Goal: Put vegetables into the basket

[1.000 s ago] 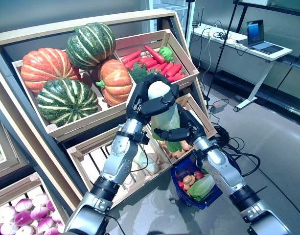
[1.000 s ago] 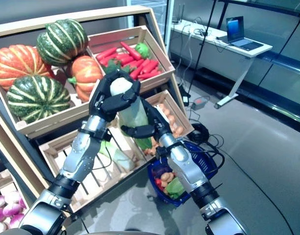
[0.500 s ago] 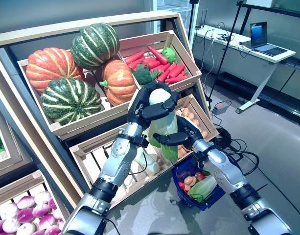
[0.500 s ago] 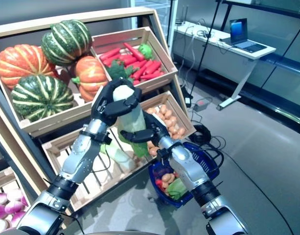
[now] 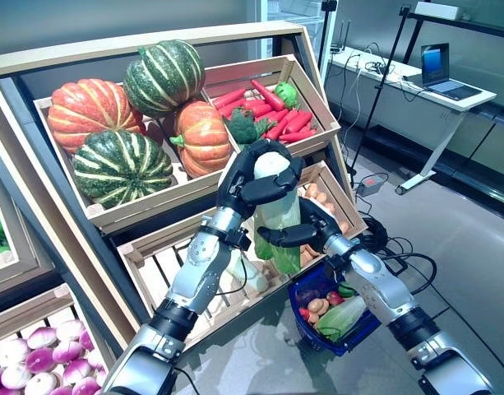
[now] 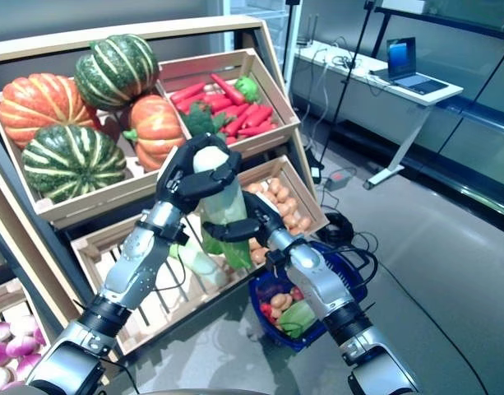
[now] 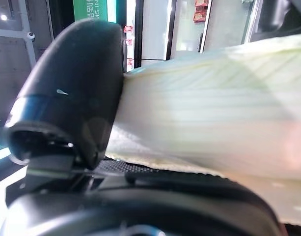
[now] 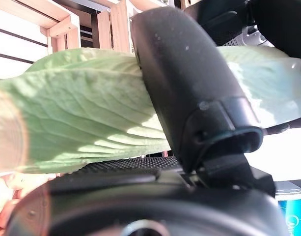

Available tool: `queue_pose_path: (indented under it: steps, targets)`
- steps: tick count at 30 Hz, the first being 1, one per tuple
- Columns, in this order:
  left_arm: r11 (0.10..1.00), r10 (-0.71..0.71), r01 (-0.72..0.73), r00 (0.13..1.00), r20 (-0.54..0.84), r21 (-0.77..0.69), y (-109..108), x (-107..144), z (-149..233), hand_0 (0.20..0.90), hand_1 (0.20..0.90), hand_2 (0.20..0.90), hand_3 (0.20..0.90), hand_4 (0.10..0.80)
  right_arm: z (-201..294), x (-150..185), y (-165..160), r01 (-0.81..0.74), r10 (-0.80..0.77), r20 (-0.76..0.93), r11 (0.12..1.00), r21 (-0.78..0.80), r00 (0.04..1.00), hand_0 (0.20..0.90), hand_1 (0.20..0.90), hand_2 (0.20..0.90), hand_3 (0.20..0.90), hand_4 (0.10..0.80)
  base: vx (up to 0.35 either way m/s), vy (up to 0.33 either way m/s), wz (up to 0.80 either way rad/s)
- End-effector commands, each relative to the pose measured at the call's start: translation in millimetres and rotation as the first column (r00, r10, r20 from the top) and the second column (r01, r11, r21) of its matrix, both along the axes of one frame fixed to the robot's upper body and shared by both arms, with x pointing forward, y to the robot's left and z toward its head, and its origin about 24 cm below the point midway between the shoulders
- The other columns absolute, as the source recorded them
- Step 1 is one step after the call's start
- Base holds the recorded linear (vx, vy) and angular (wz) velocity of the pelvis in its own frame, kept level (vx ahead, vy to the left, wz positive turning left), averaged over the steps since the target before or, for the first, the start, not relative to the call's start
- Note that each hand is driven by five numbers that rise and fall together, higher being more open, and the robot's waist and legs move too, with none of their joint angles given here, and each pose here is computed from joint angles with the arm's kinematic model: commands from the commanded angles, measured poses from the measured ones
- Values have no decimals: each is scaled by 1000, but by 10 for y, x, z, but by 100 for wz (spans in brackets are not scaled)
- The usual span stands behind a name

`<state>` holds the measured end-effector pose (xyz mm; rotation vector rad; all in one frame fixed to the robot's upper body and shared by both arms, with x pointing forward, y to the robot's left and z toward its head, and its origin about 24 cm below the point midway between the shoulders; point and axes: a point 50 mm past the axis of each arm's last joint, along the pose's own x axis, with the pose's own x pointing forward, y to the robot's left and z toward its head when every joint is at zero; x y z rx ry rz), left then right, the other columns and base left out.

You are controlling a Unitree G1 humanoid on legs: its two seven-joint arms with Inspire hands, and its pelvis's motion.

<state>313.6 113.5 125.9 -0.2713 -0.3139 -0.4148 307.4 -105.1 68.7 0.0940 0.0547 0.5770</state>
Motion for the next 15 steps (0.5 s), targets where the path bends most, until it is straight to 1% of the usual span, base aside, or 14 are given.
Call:
queue_pose_path:
  steps: [1,7,9,10,11,12,13,15]
  targets:
    - [988,-127,137,982,137,-68,-226,38,333,900,900,900,900,800,810,243,213,-40,-37,229,946,321,973,300,300,300,300,400,0,0,0]
    - [997,-62,66,991,115,-33,-49,36,229,900,900,900,900,800,667,259,-58,69,-125,191,958,279,973,300,300,300,300,400,0,0,0]
    - [1000,-24,25,995,101,-12,97,41,164,900,900,900,900,800,542,248,-242,133,-177,156,958,253,972,300,300,300,300,400,0,0,0]
    - [1000,-15,16,995,98,-8,120,40,152,900,900,900,900,800,517,246,-273,148,-188,147,958,246,971,300,300,300,300,400,0,0,0]
    - [1000,6,-7,996,90,4,214,30,111,900,900,900,900,800,432,219,-393,186,-219,127,955,231,967,300,300,300,300,400,0,0,0]
    - [1000,14,-15,996,88,9,238,28,99,900,900,900,900,800,412,213,-425,200,-231,120,953,226,965,300,300,300,300,400,0,0,0]
    - [999,45,-46,996,79,21,350,19,63,900,900,900,900,800,311,175,-587,251,-274,100,948,197,957,300,300,300,300,400,0,0,0]
    - [995,90,-92,994,65,33,501,2,6,900,900,900,900,800,181,119,-808,332,-347,65,928,170,936,300,300,300,300,400,0,0,0]
